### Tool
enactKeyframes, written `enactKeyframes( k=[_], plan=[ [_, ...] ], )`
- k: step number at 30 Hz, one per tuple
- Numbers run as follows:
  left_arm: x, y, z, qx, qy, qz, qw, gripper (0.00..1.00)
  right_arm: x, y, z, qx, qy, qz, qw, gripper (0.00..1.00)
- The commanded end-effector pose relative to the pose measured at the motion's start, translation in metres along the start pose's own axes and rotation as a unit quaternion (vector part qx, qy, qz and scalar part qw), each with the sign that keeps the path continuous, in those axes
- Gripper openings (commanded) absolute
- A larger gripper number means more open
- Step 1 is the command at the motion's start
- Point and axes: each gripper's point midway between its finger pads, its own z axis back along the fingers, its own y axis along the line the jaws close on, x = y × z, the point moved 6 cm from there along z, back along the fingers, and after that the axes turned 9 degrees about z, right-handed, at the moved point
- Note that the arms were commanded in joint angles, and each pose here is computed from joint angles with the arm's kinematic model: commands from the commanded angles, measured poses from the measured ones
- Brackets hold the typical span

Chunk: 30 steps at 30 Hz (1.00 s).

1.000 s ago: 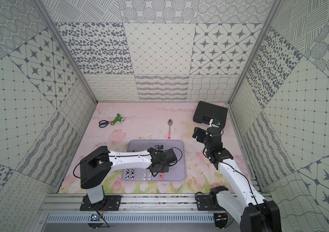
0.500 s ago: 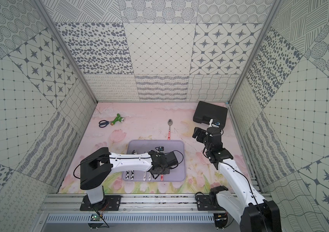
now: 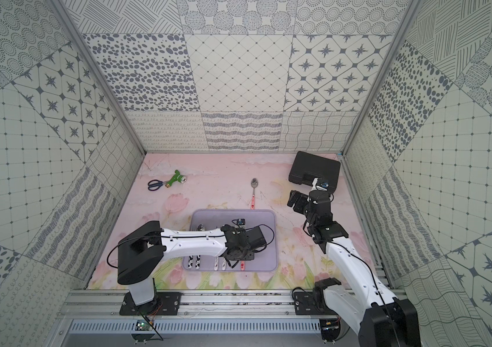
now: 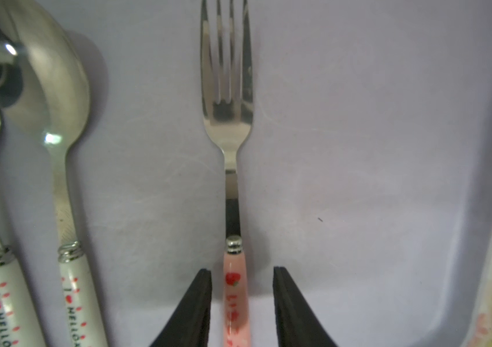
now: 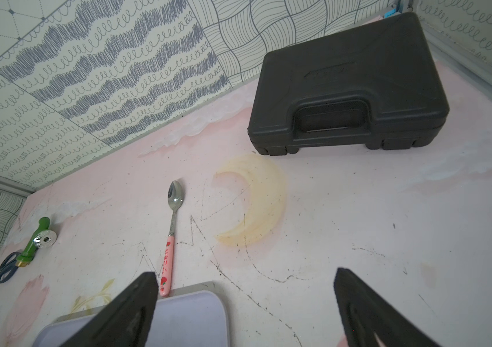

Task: Set the spoon and fork side by side
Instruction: Place the fork on the tray, then pick up the spoon from the center of the board.

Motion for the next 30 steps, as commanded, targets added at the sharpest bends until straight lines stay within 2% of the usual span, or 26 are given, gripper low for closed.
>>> enactKeyframes(
  k=[1,8,17,26,30],
  plan=[
    [0.008,-0.002,0.020,-0.007,-0.021,-0.021,1.000,0.40,0.003,0.009,-0.004,0.026,-0.003,0.002,1.000,0.97],
    [0.026,0.000,0.050,-0.027,-0.054,-0.031,0.998,0.43,0.001,0.025,-0.014,0.035,0.021,0.038,0.998,0.96],
    [0.065,0.043,0.075,-0.059,-0.082,-0.001,0.995,0.49,-0.006,0.061,-0.038,0.038,0.061,0.111,0.991,0.96],
    [0.101,0.095,0.094,-0.076,-0.119,0.032,0.990,0.72,-0.022,0.092,-0.074,0.045,0.115,0.141,0.982,0.90],
    [0.108,0.117,0.094,-0.082,-0.136,0.046,0.986,0.86,-0.030,0.103,-0.091,0.039,0.137,0.149,0.978,0.88]
  ],
)
